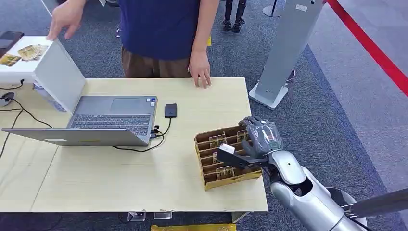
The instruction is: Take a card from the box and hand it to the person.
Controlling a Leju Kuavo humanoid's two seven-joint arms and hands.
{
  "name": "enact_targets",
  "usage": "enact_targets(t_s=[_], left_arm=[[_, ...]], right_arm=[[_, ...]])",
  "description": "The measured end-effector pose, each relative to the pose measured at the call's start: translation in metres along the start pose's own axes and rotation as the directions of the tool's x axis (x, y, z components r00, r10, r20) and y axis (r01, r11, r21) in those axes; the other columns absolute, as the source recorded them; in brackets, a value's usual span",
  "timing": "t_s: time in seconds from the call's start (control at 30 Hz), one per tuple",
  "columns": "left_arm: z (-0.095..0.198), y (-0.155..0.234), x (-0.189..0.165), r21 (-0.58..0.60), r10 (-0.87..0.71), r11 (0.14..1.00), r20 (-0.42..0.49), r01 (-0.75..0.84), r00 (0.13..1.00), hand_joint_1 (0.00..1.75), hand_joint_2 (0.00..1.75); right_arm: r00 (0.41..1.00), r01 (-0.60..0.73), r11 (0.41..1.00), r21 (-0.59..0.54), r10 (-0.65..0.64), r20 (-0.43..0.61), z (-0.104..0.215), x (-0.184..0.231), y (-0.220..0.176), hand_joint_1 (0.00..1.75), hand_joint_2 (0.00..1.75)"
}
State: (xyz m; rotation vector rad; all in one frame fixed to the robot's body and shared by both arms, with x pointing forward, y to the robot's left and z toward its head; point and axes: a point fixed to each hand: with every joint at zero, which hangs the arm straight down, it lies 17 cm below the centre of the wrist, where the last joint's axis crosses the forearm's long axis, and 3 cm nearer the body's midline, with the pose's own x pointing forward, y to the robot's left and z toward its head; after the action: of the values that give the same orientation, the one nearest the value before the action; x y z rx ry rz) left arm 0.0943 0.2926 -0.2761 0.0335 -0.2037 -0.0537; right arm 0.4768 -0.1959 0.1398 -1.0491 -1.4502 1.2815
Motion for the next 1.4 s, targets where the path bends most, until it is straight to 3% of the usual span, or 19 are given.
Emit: enact_targets(t_s=[0.33,0.67,0.77,1.03,1.1,1.27,1.3,1.4], left_arm=[[0.0000,-0.0002,0.0002,-0.001,0.000,1.000,0.001,0.000,1.000,0.00,0.00],[0.0000,-0.0002,0.0004,-0.001,0.000,1.000,0.003,0.000,1.000,0.00,0.00],[0.0000,-0.0002,0.0004,-0.001,0.000,1.000,0.003,0.000,1.000,0.00,0.00],[0.0000,-0.0002,0.0006,-0.001,0.000,1.000,0.004,0.000,1.000,0.00,0.00],[0.0000,-0.0002,0.0005,-0.001,0.000,1.000,0.004,0.000,1.000,0.00,0.00],[0.0000,-0.0002,0.0008,-0.001,0.000,1.000,0.005,0.000,1.000,0.00,0.00],[0.0000,-0.0002,0.0008,-0.001,0.000,1.000,0.005,0.000,1.000,0.00,0.00],[0.0001,-0.0001,0.0009,-0.002,0.000,1.000,0.006,0.000,1.000,0.00,0.00]], right_arm=[[1.000,-0.002,1.000,0.010,0.002,-0.009,-0.0003,-0.0028,0.0056,0.72,1.75],[1.000,-0.002,1.000,0.007,0.002,-0.019,-0.0010,-0.0064,0.0044,0.87,1.75],[1.000,-0.002,1.000,0.006,0.002,-0.021,-0.0013,-0.0072,0.0038,1.05,1.75],[1.000,0.000,1.000,0.001,0.000,-0.023,-0.0022,-0.0080,0.0019,1.22,1.75],[1.000,0.000,1.000,0.001,0.000,-0.024,-0.0023,-0.0082,0.0018,1.10,1.75],[1.000,0.001,1.000,0.002,-0.001,-0.023,-0.0022,-0.0080,0.0020,1.12,1.75],[1.000,0.002,1.000,0.002,-0.002,-0.023,-0.0022,-0.0081,0.0021,0.99,1.75],[1.000,0.002,1.000,0.002,-0.002,-0.023,-0.0022,-0.0080,0.0021,0.94,1.75]])
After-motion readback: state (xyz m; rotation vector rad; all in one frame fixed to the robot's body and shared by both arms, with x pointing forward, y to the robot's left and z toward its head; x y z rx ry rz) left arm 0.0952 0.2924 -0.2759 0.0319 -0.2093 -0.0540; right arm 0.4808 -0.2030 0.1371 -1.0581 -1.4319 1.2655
